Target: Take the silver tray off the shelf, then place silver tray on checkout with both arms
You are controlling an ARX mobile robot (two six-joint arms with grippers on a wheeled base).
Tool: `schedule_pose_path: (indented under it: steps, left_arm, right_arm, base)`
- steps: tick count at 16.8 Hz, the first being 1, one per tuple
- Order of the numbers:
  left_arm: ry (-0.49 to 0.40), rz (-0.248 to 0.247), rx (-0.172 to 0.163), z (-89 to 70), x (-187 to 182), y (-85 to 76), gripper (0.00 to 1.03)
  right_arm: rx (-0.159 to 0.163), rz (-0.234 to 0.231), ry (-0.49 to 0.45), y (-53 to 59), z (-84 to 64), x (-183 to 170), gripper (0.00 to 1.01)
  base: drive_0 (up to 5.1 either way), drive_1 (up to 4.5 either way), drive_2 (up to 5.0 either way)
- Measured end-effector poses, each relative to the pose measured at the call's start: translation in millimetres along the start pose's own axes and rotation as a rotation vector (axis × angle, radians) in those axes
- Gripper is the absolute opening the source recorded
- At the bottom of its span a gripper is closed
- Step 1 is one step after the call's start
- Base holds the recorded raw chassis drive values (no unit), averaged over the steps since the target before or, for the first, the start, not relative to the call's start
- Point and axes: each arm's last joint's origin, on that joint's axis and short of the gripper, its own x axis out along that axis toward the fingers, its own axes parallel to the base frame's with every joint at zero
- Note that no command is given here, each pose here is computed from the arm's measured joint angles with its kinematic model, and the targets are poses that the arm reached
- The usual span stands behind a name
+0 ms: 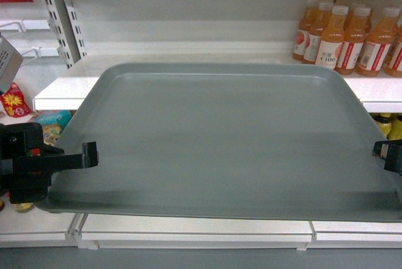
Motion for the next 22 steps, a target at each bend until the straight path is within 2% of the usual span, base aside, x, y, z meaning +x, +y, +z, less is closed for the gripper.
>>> schedule_pose_path:
  steps: [22]
  left_arm:
    - [0.001, 0.004, 0.001, -0.2, 0.0, 0.1, 0.03]
  right_arm:
    - [0.002, 0.0, 0.001, -0.1, -0.2, 0.0, 0.03]
  base:
    - [0.0, -4.18, 4.2]
